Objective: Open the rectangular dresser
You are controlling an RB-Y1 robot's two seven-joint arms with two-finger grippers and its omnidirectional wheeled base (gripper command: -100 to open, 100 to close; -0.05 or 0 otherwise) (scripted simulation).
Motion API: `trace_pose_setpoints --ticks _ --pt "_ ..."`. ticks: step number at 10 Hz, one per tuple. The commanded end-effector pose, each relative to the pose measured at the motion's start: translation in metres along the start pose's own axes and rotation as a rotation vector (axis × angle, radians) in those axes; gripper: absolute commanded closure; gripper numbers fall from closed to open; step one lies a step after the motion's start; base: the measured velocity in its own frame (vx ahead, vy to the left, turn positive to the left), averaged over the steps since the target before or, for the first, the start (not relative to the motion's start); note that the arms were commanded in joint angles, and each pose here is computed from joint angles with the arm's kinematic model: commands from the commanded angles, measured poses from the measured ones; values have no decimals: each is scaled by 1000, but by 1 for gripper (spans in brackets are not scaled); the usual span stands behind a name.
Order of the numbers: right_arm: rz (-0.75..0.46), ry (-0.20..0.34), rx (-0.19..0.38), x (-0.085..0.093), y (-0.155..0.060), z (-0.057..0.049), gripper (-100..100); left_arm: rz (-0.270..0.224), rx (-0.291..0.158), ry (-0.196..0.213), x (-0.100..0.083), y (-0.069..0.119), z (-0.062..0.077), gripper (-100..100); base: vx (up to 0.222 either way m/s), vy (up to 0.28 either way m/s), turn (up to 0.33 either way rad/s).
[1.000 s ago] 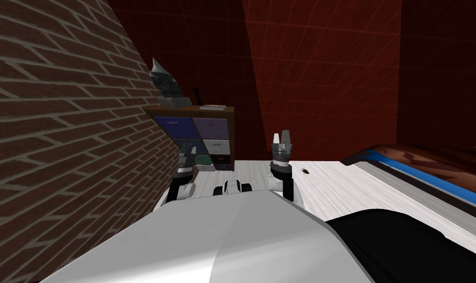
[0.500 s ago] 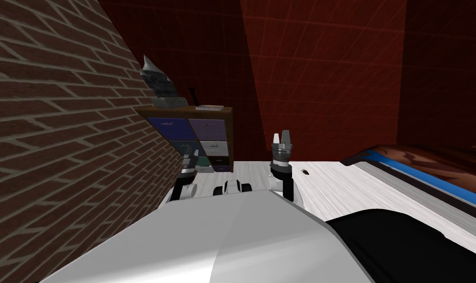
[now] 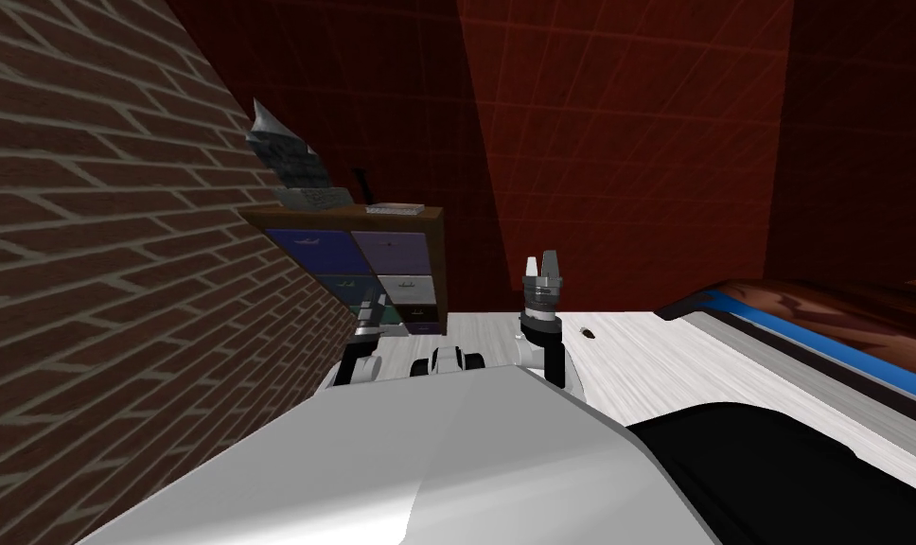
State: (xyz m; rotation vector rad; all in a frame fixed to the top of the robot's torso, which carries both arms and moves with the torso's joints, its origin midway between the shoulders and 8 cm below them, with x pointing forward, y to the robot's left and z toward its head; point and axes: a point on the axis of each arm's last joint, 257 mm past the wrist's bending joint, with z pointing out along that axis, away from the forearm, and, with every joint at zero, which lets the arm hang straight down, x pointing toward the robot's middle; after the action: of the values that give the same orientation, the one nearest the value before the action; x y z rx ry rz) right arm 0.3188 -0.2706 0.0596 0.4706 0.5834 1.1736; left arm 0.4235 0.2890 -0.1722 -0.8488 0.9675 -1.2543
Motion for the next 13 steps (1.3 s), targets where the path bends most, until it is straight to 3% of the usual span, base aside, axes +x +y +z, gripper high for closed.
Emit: trace_pose_setpoints --ticks 1,5,8,11,13 --pt "0 0 0 0 0 0 0 1 -54 -1 1 28 -4 -100 69 -42 -18" --pt "0 0 0 0 0 0 0 -16 -135 -12 8 67 -14 -100 75 -49 -15" --pt "0 0 0 0 0 0 0 -66 -182 -41 24 89 -21 -100 54 -42 -11" --pt "0 0 0 0 0 0 0 -139 -205 -80 47 99 -24 -100 40 -27 -7" --pt "0 0 0 0 0 0 0 -161 -207 -92 53 99 -24 -100 6 -6 0"
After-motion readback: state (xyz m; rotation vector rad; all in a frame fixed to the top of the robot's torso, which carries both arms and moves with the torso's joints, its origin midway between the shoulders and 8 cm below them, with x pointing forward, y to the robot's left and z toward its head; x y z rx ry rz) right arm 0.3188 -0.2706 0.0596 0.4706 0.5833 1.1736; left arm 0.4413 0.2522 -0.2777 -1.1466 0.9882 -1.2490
